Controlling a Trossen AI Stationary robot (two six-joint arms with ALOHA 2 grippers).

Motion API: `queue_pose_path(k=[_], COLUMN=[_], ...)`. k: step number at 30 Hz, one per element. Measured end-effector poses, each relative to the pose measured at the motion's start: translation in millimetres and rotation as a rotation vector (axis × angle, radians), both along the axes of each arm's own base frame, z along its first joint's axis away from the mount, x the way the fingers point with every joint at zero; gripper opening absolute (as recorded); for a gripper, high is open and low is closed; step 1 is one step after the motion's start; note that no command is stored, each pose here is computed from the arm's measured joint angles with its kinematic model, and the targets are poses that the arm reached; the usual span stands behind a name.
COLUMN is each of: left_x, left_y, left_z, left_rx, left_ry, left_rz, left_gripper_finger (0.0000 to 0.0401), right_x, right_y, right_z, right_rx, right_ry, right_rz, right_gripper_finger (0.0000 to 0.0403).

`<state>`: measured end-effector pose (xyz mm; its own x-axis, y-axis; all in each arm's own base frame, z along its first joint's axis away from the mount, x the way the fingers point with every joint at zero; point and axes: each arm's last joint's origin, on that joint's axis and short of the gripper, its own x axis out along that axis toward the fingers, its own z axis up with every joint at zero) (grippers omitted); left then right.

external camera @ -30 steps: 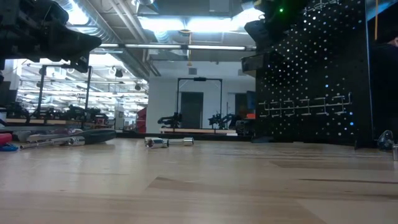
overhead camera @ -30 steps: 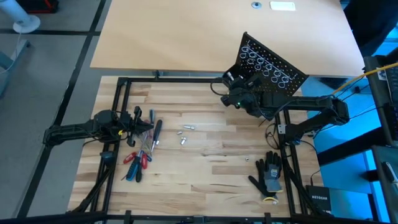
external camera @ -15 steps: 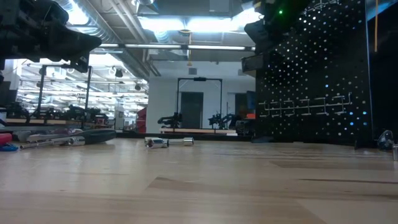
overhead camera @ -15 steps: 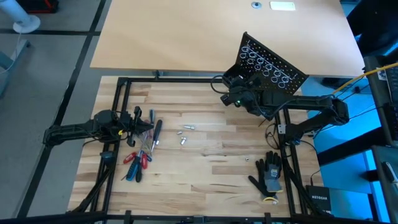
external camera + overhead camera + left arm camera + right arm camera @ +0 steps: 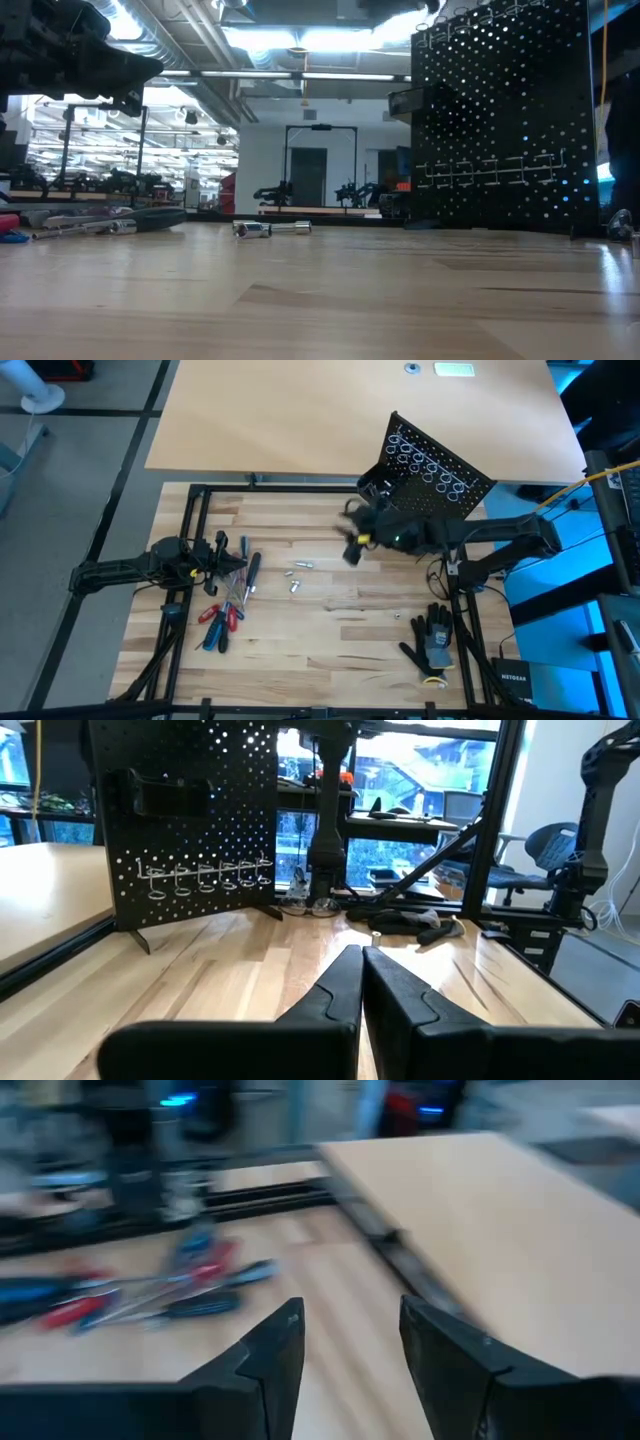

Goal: Hang tools onto peg board
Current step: Put the extension bar into the black pegboard bin

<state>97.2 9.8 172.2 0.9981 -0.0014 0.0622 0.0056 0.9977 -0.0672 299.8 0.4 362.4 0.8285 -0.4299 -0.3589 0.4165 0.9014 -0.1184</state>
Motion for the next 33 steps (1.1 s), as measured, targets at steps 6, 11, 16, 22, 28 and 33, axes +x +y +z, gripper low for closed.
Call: queue_pose_path(k=[6,11,16,22,28,33], left_x=[0,0,0,0,0,0], left_y=[0,0,0,0,0,0], left_z=[0,0,0,0,0,0], left_rx=[-0.001,0.004,0.012,0.013,0.013,0.012], left_ry=[-0.002,-0.001,-0.002,-0.001,-0.002,-0.001], left_rz=[0.0,0.0,0.001,0.001,0.001,0.001], left_gripper_finger=[0.0001,0.0001,0.0001,0.0001,0.0001,0.0001], right_x=[35,71,100,110,116,116], right_y=[24,31,31,7,-12,-17], right_z=[-48,-110,-171,-214,-234,-242], right_rx=[0.023,0.054,0.038,0.046,0.088,0.15], right_ry=[0.095,0.194,0.274,0.369,0.36,0.38], right_rz=[0.137,0.189,0.181,0.119,0.055,0.107], right_gripper_finger=[0.0166,0.0166,0.0166,0.0166,0.0166,0.0166])
